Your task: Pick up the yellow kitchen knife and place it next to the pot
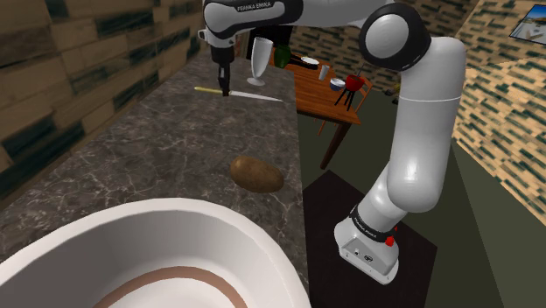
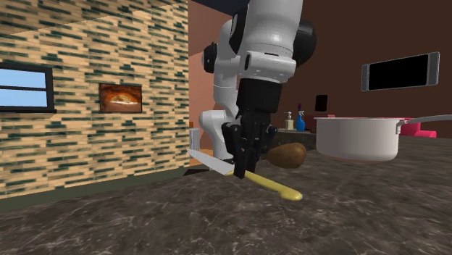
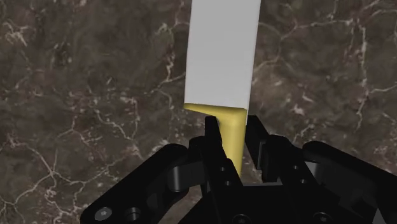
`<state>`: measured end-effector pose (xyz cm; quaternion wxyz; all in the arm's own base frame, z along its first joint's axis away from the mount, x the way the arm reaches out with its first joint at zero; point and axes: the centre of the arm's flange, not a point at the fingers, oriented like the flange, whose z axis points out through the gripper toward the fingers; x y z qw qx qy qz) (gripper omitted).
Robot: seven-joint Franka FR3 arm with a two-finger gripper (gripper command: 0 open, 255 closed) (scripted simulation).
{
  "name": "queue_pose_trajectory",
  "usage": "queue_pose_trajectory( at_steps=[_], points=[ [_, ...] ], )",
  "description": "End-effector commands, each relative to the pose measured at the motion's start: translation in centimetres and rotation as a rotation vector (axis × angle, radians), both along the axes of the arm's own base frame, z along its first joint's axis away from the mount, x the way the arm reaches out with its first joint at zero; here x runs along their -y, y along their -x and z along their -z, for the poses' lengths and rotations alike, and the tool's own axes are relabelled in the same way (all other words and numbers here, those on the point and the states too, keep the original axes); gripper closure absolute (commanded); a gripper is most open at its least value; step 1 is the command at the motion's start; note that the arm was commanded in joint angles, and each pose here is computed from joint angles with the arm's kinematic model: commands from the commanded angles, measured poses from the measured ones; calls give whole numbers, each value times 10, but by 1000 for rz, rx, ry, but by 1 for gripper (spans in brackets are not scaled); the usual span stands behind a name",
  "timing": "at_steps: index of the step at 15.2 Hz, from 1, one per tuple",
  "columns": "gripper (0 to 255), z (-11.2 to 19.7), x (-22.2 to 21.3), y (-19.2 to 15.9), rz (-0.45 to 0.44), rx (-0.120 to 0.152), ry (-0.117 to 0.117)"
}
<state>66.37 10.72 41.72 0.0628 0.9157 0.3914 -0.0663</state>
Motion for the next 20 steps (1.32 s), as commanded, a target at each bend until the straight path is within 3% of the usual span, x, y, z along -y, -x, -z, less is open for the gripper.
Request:
queue_pose_trajectory(
  at_steps=[1,20],
  points=[
    [255,-10,0,1,0,0,0],
    [255,-110,0,1,0,0,0]
  ],
)
